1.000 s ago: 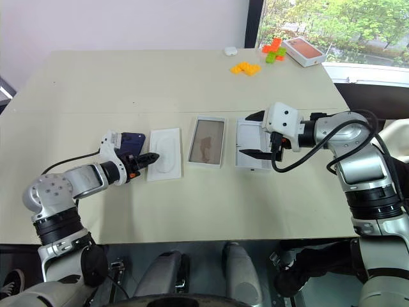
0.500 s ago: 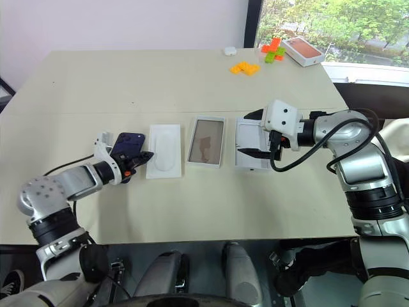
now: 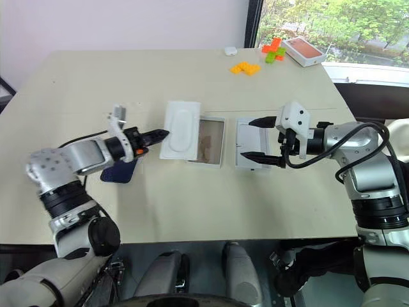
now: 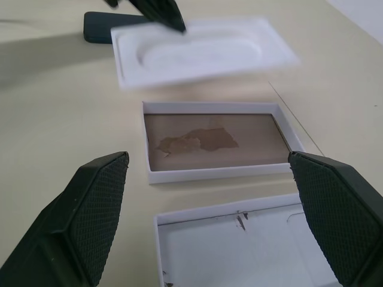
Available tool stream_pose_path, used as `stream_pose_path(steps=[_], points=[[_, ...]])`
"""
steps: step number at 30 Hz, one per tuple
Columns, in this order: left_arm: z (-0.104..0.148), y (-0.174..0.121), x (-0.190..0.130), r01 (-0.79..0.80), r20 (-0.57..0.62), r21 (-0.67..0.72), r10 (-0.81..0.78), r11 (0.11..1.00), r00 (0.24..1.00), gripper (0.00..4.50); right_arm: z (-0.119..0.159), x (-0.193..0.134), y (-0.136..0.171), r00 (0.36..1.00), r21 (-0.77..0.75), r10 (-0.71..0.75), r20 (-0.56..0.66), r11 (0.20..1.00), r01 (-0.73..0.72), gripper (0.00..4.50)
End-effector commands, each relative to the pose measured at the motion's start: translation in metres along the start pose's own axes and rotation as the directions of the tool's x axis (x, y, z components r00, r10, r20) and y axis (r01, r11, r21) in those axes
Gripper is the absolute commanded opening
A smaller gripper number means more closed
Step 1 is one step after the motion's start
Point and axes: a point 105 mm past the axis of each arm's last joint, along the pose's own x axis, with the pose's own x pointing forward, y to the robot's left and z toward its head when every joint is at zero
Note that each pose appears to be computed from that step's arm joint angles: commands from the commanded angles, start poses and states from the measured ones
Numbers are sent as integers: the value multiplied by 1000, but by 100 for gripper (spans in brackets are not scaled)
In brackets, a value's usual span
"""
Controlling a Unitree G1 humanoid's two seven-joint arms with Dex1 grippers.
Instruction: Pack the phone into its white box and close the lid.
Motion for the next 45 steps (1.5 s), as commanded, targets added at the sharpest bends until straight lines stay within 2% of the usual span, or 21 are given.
stream_pose_path(steps=[1, 6, 10, 17, 25, 30, 45], points=[[5, -11, 16, -1, -6, 44, 2, 999, 1000, 4, 12, -8, 7, 999, -18, 2, 37, 1000, -2, 450], [-4, -2, 35, -52, -24, 30, 53, 998, 998, 4, 10, -12, 10, 999, -11, -30, 36, 999, 31, 450], [-2, -4, 44, -47, -13, 20, 47, 999, 999, 4, 2, -18, 13, 997, 65, -59, 44, 996, 56, 450], [-4, -8, 55, -45, -23, 53, 46, 998, 999, 4, -5, -21, 11, 995, 49, -99, 17, 994, 98, 450], [-13, 0, 57, -64, -69, 84, 70, 994, 995, 4, -5, -22, 6, 992, 27, -122, 10, 992, 122, 450], [-12, 5, 56, -103, -59, 120, 111, 987, 992, 4, -8, -23, 6, 992, 26, -128, 5, 992, 127, 450], [-13, 18, 58, -140, -43, 100, 144, 985, 989, 4, -9, -21, 3, 991, 17, -132, -5, 991, 132, 450]])
